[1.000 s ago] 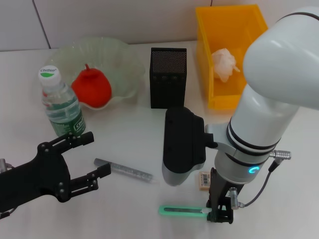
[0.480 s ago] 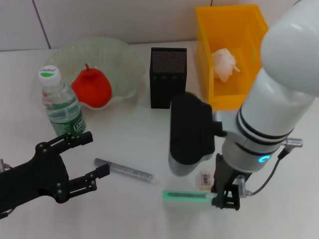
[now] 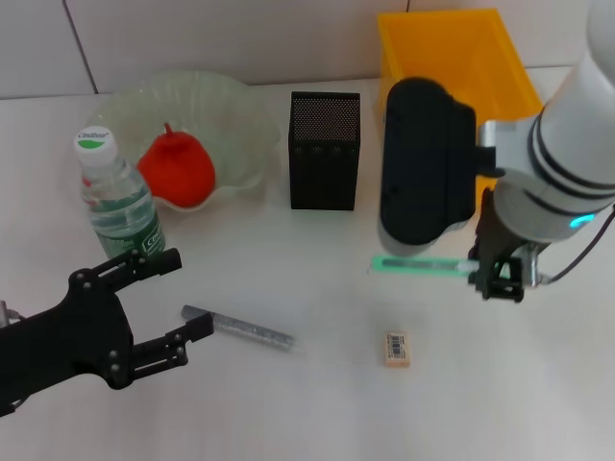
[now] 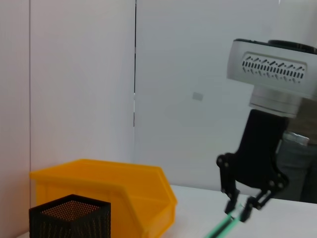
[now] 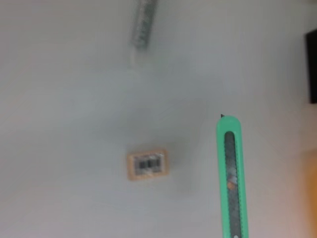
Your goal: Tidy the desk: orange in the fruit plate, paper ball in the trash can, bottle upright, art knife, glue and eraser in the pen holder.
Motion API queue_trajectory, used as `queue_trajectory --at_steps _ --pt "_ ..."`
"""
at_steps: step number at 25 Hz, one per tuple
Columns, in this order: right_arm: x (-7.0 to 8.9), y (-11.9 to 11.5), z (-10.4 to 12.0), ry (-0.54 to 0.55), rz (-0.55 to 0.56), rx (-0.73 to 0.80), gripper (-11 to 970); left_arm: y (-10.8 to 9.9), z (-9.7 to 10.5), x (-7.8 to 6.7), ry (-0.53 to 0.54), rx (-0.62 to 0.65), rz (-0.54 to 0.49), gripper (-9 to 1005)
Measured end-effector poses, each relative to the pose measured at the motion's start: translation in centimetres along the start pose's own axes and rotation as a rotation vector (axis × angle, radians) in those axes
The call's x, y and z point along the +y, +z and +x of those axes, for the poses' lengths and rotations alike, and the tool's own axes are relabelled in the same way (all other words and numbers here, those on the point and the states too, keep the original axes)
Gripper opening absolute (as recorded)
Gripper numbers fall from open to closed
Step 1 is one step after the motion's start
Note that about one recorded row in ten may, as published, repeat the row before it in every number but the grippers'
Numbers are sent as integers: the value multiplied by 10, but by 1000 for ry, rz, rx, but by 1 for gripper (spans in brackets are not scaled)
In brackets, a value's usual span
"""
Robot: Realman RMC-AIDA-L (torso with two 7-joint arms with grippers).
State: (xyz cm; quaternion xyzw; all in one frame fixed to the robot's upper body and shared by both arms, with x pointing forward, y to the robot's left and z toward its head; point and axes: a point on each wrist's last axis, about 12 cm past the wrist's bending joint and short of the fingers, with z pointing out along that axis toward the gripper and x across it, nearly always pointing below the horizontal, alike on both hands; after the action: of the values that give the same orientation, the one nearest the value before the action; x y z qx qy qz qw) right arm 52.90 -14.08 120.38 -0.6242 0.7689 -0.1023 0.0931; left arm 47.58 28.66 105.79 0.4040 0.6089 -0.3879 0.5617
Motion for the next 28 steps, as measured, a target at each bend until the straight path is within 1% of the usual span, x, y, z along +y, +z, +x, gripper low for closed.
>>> queue_trajectory --at_steps 1,2,4,5,6,7,8,9,10,13,14,15,16,18,19,21,23,24,26,28 --pt "-4 -6 2 -10 28 1 174 0 -1 0 6 -3 4 797" --pt "-4 -6 2 -10 28 1 175 1 -1 0 7 -4 5 797" --pt "-11 -13 2 -26 65 -6 175 1 -2 0 8 -5 7 796" --pt "-11 -13 2 -26 65 -6 176 1 -2 0 8 -5 7 796" --pt "-16 -17 2 -53 83 -16 176 2 -2 0 9 -7 9 796" --pt "-16 -17 2 -53 83 -16 176 3 -2 1 10 -8 10 796" --pt "-19 -20 1 -68 95 -21 176 3 -3 1 11 -9 12 796" --pt "-26 -27 -1 -90 124 -29 177 4 -3 1 11 -9 13 796" --pt "-26 -27 -1 -90 124 -29 177 4 -3 2 9 -10 14 796" --pt "-37 -40 -3 -122 170 -45 178 4 -4 2 7 -10 15 797" --pt "-42 -47 -4 -147 196 -54 178 5 -4 2 6 -11 16 797" --pt "-42 -47 -4 -147 196 -54 178 5 -4 2 6 -11 16 797" --pt "-46 -50 -3 -155 208 -56 179 5 -4 2 6 -11 16 797" --pt "-54 -55 -1 -164 226 -66 179 6 -5 3 11 -19 11 797" --pt "-60 -58 4 -179 241 -77 180 5 -8 4 15 -34 8 797" --pt "-62 -59 7 -192 250 -84 180 5 -8 4 15 -34 8 797" --pt "-66 -61 11 -234 275 -101 181 2 -12 4 14 -73 5 797" --pt "-72 -62 16 -271 305 -116 181 1 -14 4 14 -94 0 797" --pt "-74 -62 18 -284 317 -120 182 1 -15 4 14 -102 -5 796" --pt "-78 -64 21 -328 351 -129 182 0 -16 4 13 -119 -15 796"
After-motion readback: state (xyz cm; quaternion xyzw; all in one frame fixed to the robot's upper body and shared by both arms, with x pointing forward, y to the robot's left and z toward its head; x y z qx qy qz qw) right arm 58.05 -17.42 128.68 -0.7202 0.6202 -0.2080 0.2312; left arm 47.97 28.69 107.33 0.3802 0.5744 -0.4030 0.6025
